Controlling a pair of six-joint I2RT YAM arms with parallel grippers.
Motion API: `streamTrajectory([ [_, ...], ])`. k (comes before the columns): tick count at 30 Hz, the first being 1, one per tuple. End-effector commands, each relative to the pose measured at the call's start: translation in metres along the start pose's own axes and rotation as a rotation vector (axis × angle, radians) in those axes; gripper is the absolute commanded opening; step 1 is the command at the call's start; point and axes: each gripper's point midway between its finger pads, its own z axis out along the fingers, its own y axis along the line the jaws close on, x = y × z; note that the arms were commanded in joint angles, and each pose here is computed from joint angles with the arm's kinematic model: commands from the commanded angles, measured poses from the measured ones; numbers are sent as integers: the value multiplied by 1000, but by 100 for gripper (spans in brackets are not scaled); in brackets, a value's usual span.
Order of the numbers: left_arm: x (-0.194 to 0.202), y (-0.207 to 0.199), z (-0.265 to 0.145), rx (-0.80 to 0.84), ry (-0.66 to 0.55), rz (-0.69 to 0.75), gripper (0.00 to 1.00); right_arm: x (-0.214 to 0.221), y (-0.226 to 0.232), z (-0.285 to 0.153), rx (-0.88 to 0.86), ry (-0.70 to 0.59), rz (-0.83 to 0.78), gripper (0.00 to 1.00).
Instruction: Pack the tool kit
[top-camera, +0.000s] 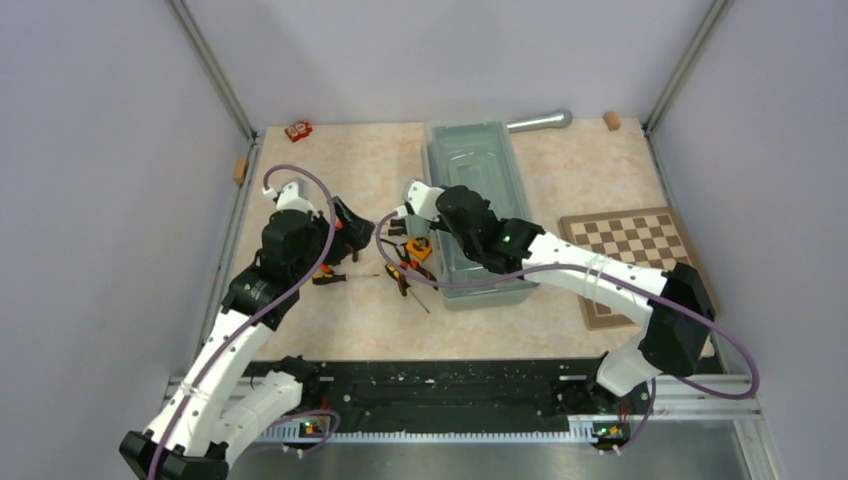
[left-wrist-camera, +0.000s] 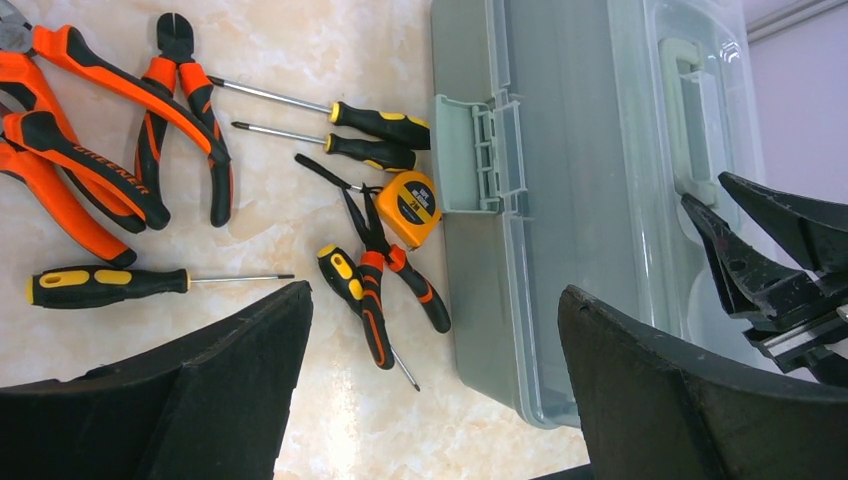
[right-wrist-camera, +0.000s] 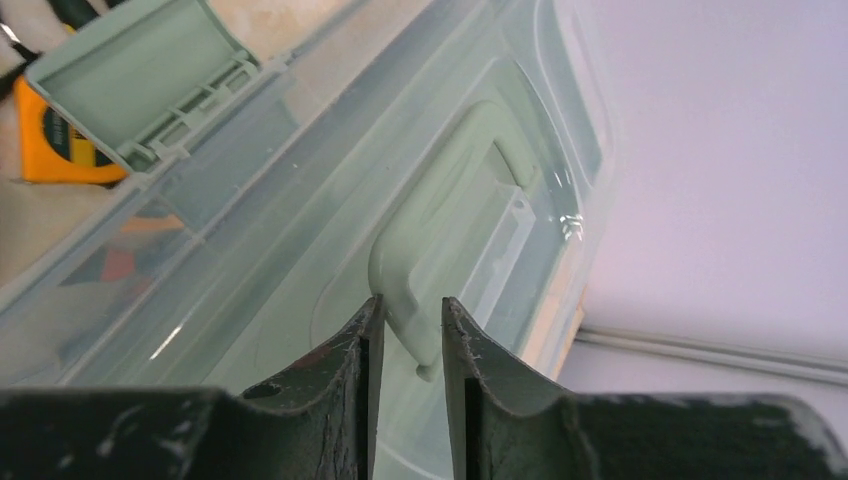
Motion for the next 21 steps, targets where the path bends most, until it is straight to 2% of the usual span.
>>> streamTrajectory([
  [1, -7, -8, 2, 35, -26, 3, 97, 2, -54, -15, 228, -6, 58, 26],
  [5, -7, -8, 2, 36, -27, 2, 97, 4, -55, -16, 237, -7, 86, 25],
  [9, -8, -9, 0, 40, -32, 4, 97, 4, -57, -16, 188, -34, 189, 24],
  [16, -7, -21, 3, 94, -8, -1, 97, -5, -55, -16, -30, -72, 330, 25],
  [21, -4, -43, 9, 188, 35, -26, 96, -25, -44, -16, -181, -83, 535, 25],
])
